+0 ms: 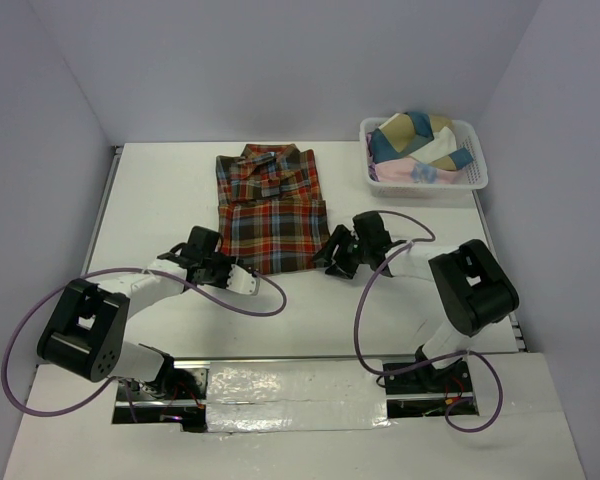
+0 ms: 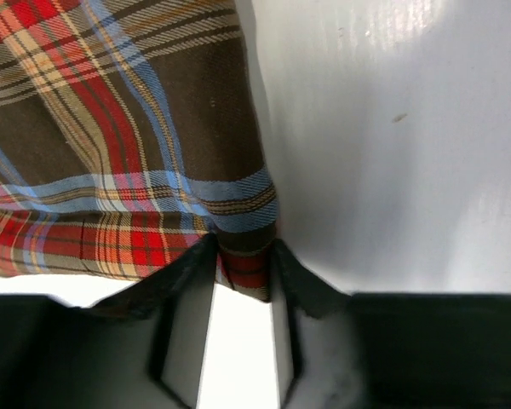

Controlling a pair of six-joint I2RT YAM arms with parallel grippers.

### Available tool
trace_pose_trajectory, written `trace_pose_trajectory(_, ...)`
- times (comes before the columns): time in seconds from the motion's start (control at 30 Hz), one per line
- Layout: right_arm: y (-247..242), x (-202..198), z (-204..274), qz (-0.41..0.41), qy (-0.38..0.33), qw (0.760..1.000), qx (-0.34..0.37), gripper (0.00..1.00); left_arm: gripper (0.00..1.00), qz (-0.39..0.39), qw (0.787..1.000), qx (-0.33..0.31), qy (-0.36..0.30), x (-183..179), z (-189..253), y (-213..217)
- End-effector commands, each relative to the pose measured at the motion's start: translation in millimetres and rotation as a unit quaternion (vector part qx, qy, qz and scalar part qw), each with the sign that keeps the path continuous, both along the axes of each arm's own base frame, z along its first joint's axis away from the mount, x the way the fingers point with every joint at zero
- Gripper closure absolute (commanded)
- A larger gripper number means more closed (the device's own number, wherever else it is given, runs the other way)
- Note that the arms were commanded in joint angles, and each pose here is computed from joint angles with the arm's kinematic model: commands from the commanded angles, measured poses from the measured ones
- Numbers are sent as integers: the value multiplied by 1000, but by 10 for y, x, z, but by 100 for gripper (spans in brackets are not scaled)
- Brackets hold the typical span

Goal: Fold and stack the long sleeve shirts
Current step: Fold the shirt

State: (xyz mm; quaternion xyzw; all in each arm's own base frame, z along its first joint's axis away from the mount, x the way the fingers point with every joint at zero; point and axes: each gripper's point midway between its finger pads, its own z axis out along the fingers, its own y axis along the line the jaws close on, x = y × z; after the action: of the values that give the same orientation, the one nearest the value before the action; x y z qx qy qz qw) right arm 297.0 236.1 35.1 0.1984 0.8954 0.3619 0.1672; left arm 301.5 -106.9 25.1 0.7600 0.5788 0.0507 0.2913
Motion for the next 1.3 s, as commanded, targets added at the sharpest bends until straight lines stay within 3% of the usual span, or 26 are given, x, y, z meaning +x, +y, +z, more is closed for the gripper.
trace_pose_trajectory(0.0,-93,145,-14,-46,-11,999,-2,35,60,-12,999,-22,23,-116,-84,-94)
trace_pose_trajectory(0.1,-111,159,-43,-55,-9,998,8,40,66,-14,999,-23,20,-114,-89,-103)
trace_pose_trajectory(0.23,-88,121,-144,-48,6,999,13,66,78,-5,999,-30,20,-102,-72,-112)
trace_pose_trajectory(0.27,-93,107,-148,-46,8,999,14,79,85,0,999,-32,20,-95,-58,-112)
trace_pose_trajectory(0.33,-101,42,-118,-34,4,999,11,92,100,8,999,-33,22,-97,-31,-101)
trace_pose_trajectory(0.4,-117,-5,-67,-20,-5,1000,3,100,100,15,999,-31,21,-79,25,-85)
trace_pose_trajectory(0.6,-214,-449,121,72,-14,995,-65,100,100,43,995,-23,84,-370,218,13)
trace_pose_trajectory(0.67,-213,-630,255,102,-35,991,-85,100,100,51,990,-10,129,-621,271,92)
trace_pose_trajectory(0.7,-280,-821,205,111,-10,988,-102,100,100,45,990,-14,130,-716,364,104)
trace_pose_trajectory(0.77,-275,-1040,349,127,-28,986,-105,100,100,27,986,2,167,-1038,420,179)
trace_pose_trajectory(1.0,-286,-2050,670,189,20,978,-84,100,100,-7,981,-22,190,-1705,928,206)
trace_pose_trajectory(1.13,-300,-2292,996,226,23,971,-79,100,100,38,971,-94,215,-1700,1467,-15)
trace_pose_trajectory(1.27,-301,-2070,1453,223,-14,971,-80,100,100,97,954,-119,257,-1444,1665,-203)
